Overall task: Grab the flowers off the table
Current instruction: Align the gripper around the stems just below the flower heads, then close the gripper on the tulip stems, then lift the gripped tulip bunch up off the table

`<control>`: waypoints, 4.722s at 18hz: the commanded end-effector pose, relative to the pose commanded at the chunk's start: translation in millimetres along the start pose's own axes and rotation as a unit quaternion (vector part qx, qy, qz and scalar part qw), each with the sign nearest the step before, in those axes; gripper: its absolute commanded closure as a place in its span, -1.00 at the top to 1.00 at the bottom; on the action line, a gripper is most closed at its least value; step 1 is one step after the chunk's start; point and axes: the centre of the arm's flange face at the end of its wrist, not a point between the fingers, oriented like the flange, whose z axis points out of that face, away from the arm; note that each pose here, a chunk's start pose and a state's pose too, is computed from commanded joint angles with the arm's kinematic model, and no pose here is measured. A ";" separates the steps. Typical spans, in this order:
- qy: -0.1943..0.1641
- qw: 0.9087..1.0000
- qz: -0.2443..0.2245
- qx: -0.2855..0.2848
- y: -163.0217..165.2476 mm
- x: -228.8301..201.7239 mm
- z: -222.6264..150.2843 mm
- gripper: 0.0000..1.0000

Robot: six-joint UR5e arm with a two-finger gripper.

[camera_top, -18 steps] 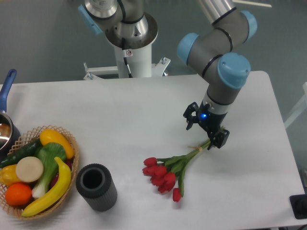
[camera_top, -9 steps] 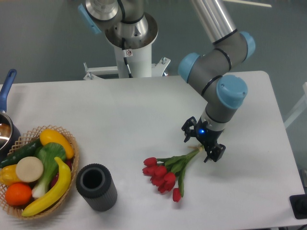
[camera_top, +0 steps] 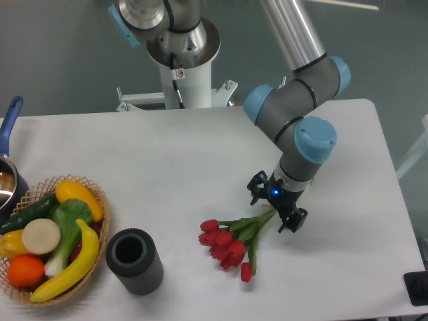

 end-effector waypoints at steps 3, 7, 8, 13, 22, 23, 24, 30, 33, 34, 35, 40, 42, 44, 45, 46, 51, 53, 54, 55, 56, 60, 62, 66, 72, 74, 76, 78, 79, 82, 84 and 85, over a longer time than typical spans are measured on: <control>0.001 1.000 0.000 -0.001 -0.5 0.8 0.8 1.00; -0.001 1.000 0.002 -0.001 -3.5 0.5 5.1 1.00; -0.002 1.000 0.005 -0.001 -7.0 1.0 6.0 1.00; 0.006 1.000 0.005 -0.001 -6.2 3.6 17.0 1.00; -0.005 1.000 0.009 -0.001 -5.7 6.1 21.4 0.80; -0.004 1.000 0.009 -0.001 -5.5 6.6 22.0 0.69; -0.005 1.000 0.009 -0.001 -5.7 6.0 21.2 0.62; -0.007 1.000 0.010 -0.001 -6.2 6.1 19.4 0.08; -0.008 1.000 0.010 -0.001 -6.4 7.3 17.8 -0.22; -0.007 1.000 0.010 0.000 -6.4 7.8 18.4 -0.27; -0.008 1.000 0.009 0.000 -6.6 7.8 17.5 -0.34; -0.009 1.000 0.008 0.000 -6.0 7.0 15.7 -0.42; -0.009 1.000 0.008 0.000 -5.8 7.5 16.3 -0.42; -0.008 1.000 0.008 0.000 -5.9 7.6 16.3 -0.42; -0.009 1.000 0.008 0.000 -6.1 7.6 15.4 -0.42; -0.011 1.000 0.008 0.001 -6.6 7.2 13.9 -0.42; -0.036 0.999 0.014 0.007 -12.7 5.2 -15.1 -0.42; -0.053 0.998 0.016 0.018 -17.7 6.3 -36.7 -0.42; -0.062 0.997 0.013 0.036 -22.8 6.8 -44.8 -0.42; -0.070 0.996 0.002 0.059 -27.5 7.5 -54.9 -0.42; -0.075 0.994 -0.006 0.084 -32.4 8.4 -65.4 -0.42; -0.105 0.981 -0.009 0.163 -48.0 8.0 -105.7 -0.42; -0.110 0.970 -0.024 0.214 -57.9 6.7 -131.6 -0.42; -0.114 0.948 -0.029 0.296 -57.0 8.4 -170.1 -0.42; -0.107 0.902 -0.036 0.417 -27.8 -0.2 -206.5 -0.42; -0.104 0.895 -0.041 0.432 -23.7 -1.8 -210.3 -0.42; -0.105 0.894 -0.042 0.433 -22.4 -2.1 -212.6 -0.42; -0.102 0.894 -0.046 0.435 -22.3 -2.4 -211.8 -0.42; -0.102 0.894 -0.049 0.434 -20.1 -1.8 -210.3 -0.42; -0.104 0.893 -0.049 0.436 -19.3 -2.7 -214.7 -0.42; -0.106 0.892 -0.049 0.436 -18.7 -3.4 -216.3 -0.42; -0.106 0.892 -0.047 0.436 -19.9 -3.6 -217.5 -0.42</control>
